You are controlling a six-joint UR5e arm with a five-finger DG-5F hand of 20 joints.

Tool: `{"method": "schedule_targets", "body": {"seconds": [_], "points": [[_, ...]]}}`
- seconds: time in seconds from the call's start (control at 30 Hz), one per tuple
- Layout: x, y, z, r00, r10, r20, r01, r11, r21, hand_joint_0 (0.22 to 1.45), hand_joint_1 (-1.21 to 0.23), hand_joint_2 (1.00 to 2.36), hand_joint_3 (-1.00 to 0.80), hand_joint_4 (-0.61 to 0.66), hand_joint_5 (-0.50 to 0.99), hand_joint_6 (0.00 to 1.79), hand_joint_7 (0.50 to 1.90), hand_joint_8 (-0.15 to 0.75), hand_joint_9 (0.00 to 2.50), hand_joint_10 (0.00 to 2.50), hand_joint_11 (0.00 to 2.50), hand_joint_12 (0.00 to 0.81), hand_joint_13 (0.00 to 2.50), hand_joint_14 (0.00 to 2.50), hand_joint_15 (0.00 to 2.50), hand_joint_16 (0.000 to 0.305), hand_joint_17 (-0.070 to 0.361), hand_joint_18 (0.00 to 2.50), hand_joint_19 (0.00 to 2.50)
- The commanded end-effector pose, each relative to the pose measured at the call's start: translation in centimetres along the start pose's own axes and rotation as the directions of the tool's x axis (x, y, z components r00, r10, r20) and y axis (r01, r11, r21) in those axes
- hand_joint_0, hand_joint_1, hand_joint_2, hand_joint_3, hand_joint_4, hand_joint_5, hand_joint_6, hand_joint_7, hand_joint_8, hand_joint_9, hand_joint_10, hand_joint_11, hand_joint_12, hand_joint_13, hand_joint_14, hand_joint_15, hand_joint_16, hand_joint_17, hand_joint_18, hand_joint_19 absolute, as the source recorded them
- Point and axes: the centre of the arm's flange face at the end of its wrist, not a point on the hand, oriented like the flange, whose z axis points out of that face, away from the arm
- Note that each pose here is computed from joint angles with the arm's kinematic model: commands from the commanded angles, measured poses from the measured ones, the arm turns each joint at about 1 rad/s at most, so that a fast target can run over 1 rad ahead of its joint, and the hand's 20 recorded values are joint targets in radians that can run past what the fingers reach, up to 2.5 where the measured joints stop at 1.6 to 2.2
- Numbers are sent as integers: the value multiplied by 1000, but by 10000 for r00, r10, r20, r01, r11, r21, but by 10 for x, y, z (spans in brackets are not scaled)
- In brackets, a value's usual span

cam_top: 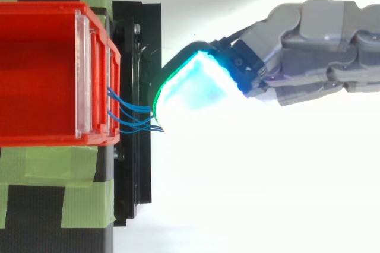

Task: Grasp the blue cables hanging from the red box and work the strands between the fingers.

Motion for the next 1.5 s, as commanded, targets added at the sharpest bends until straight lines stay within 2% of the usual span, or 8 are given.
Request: {"method": "schedule_targets", "body": {"seconds": [0.0, 1.0, 1.17, 1.3, 1.47], "points": [[1, 0, 0, 10000, 18, -9, -18, 10000, -4, 758, -502, 1000, -994, 231, -307, 10, 837, 311, 73, 9, 317, 365, 0, 5, 223, 65, 146, 0, 259], [2, 0, 0, 10000, 47, -54, -47, 10000, -2, 768, -498, 1000, -989, 235, -302, 11, 834, 311, 86, 8, 322, 364, 0, 5, 227, 64, 145, 0, 264], [2, -1, 0, 9998, 189, -52, -188, 9998, 43, 768, -498, 1000, -985, 235, -302, 10, 834, 310, 86, 6, 319, 364, 0, 5, 224, 65, 145, 0, 264], [1, -3, -3, 9972, 743, -5, -743, 9968, 309, 771, -496, 1000, -995, 235, -302, 11, 834, 312, 87, 6, 315, 364, 0, 6, 224, 64, 145, 0, 261], [1, -3, -4, 9972, 746, 16, -746, 9966, 351, 770, -498, 1000, -985, 235, -302, 10, 837, 312, 89, 6, 312, 365, 0, 6, 224, 64, 145, 0, 262]]}}
